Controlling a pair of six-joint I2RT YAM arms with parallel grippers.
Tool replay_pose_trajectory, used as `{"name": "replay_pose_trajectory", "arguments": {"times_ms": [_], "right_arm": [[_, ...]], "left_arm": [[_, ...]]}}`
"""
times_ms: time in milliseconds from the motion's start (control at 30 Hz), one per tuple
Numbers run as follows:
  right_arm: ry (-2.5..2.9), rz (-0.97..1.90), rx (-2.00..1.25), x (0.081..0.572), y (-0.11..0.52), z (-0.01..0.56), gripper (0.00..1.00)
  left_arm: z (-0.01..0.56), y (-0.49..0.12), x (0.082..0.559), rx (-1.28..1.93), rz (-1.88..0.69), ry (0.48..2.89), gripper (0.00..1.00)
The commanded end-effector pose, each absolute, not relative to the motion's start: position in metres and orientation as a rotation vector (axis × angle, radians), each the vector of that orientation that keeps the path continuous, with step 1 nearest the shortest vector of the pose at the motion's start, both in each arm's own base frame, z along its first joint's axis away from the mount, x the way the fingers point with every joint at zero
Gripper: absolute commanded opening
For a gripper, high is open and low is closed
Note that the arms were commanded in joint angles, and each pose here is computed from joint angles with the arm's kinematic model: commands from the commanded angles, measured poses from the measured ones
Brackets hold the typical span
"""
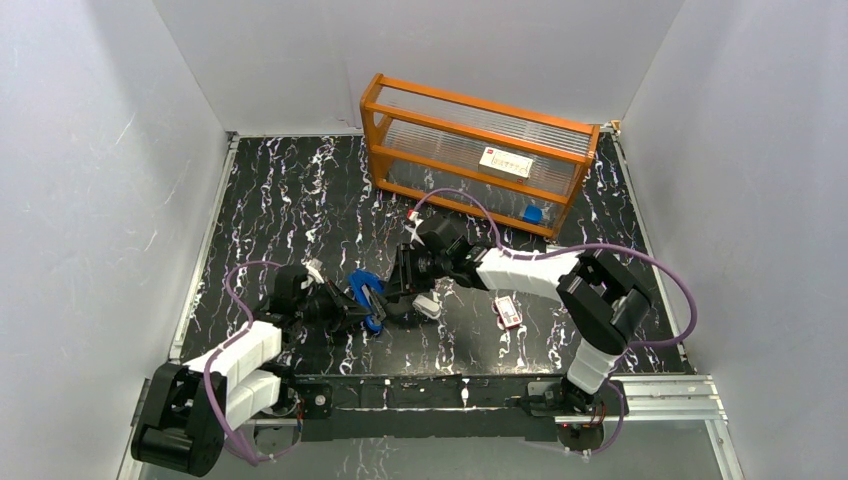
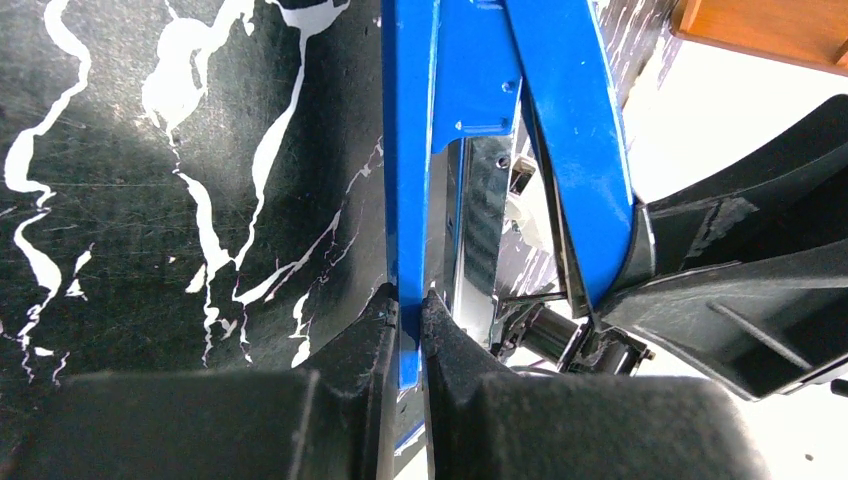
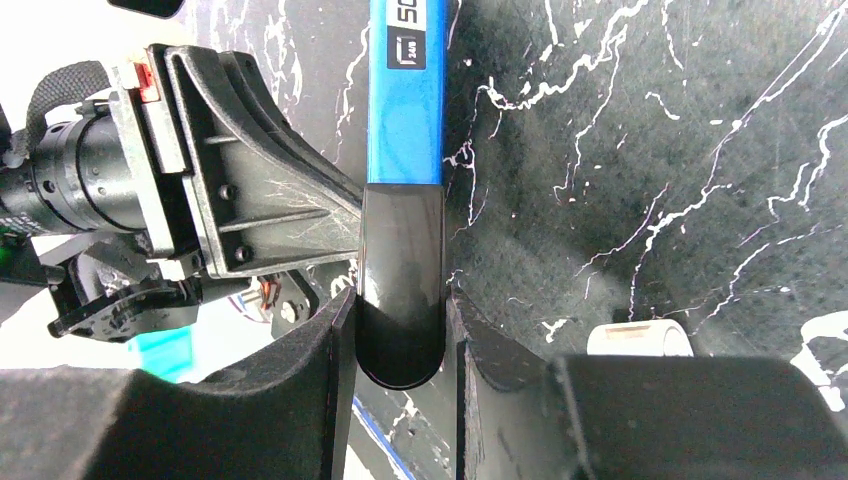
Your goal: Load the staples into the stapler
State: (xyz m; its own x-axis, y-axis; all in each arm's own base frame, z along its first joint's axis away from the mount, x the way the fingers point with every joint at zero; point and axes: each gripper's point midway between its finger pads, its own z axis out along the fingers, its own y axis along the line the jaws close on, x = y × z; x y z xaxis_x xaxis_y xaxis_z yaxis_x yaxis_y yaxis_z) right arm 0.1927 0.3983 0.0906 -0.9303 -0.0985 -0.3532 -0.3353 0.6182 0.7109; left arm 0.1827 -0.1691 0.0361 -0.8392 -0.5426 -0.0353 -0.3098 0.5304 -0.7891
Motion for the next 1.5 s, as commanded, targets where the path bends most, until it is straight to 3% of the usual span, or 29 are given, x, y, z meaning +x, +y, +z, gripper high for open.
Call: {"name": "replay_pose_trajectory", "arguments": {"times_ms": [0, 567, 967, 1467], "right_arm": [[2.387, 1.193, -0.476, 0.229, 0.398, 0.137, 0.21], [2.385, 0.909, -0.846, 0.276, 0.378, 0.136, 0.3], [2.339, 0.93, -0.93, 0.278, 0.361, 0.175, 0.3], [2.222, 0.879, -0.971, 0.295, 0.332, 0.23, 0.3]], "left_arm": [[0.038, -0.166, 0.181, -0.676, -1.168, 2.517, 0.0], [0.062, -0.188, 0.169, -0.394, -1.264, 2.501, 0.0], [0.056, -0.196, 0.159, -0.177, -1.121, 2.449, 0.0], [0.074, -0.215, 0.144, 0.086, -1.2, 2.327, 0.0]]}}
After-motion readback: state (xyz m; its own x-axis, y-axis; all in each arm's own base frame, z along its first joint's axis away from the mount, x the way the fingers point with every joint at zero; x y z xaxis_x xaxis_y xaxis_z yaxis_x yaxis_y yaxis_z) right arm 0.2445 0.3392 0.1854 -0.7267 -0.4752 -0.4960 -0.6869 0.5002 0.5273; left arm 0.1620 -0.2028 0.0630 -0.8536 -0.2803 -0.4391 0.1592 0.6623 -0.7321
